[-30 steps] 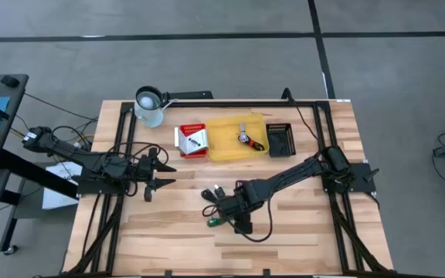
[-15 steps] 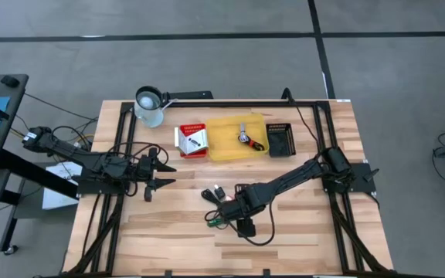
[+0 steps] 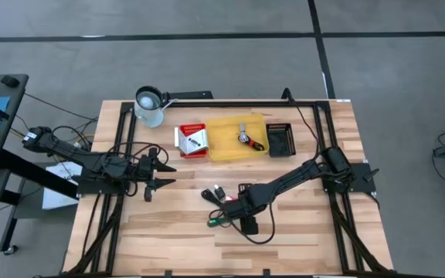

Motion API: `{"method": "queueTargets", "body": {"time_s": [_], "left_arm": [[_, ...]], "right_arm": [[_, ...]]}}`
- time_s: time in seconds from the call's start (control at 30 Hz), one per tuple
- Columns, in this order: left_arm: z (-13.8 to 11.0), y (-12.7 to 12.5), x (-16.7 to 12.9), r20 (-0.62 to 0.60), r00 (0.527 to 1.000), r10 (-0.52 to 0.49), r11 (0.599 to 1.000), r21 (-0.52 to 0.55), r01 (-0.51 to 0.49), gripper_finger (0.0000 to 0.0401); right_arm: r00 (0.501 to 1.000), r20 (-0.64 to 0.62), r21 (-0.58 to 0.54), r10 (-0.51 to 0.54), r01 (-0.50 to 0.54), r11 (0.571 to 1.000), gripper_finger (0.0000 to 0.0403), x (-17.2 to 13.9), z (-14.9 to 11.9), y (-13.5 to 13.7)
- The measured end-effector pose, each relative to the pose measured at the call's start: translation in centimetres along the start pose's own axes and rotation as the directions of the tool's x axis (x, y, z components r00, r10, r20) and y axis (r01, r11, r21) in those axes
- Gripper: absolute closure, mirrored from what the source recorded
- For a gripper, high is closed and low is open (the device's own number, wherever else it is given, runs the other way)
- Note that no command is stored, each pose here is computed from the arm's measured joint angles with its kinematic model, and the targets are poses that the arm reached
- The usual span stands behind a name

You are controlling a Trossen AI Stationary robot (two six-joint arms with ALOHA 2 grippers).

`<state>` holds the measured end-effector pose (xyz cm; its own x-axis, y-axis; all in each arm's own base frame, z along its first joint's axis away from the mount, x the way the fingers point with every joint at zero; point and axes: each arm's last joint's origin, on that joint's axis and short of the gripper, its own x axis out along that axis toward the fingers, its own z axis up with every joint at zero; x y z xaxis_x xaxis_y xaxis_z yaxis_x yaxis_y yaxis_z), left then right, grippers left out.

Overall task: Pick and place items into bin
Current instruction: Put the green charger cable into the yellow bin

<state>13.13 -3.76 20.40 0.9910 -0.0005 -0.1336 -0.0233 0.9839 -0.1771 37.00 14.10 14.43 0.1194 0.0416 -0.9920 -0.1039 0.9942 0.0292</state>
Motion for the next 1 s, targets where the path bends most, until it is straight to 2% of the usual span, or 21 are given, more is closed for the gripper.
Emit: {"method": "queueTargets", "body": {"time_s": [0.17, 0.3, 0.53, 0.77, 0.87, 1.0], "left_arm": [[0.0, 0.0, 0.0, 0.000, 1.000, 0.000, 1.000, 0.000, 0.000, 0.0231], [0.0, 0.0, 0.0, 0.000, 1.000, 0.000, 1.000, 0.000, 0.000, 0.0231], [0.0, 0.0, 0.0, 0.000, 1.000, 0.000, 1.000, 0.000, 0.000, 0.0231], [0.0, 0.0, 0.0, 0.000, 1.000, 0.000, 1.000, 0.000, 0.000, 0.0231], [0.0, 0.0, 0.0, 0.000, 1.000, 0.000, 1.000, 0.000, 0.000, 0.0231], [0.0, 0.0, 0.0, 0.000, 1.000, 0.000, 1.000, 0.000, 0.000, 0.0231]], "right_arm": [[1.000, 0.004, 0.001, 0.001, -0.001, 1.000, 0.0183, 0.6, -0.3, -0.1], [1.000, 0.015, -0.002, 0.005, -0.005, 1.000, 0.0210, 0.6, -0.2, 0.0], [0.999, 0.018, 0.023, 0.035, -0.036, 0.999, 0.0306, 0.5, -0.1, 0.2], [0.987, -0.017, 0.020, 0.162, -0.162, 0.987, 0.0388, 0.4, -0.3, 1.1], [0.977, -0.036, 0.005, 0.212, -0.212, 0.977, 0.0394, 0.4, -0.6, 1.9], [0.974, -0.048, 0.010, 0.221, -0.221, 0.975, 0.0374, 0.4, -1.0, 3.0]]}}
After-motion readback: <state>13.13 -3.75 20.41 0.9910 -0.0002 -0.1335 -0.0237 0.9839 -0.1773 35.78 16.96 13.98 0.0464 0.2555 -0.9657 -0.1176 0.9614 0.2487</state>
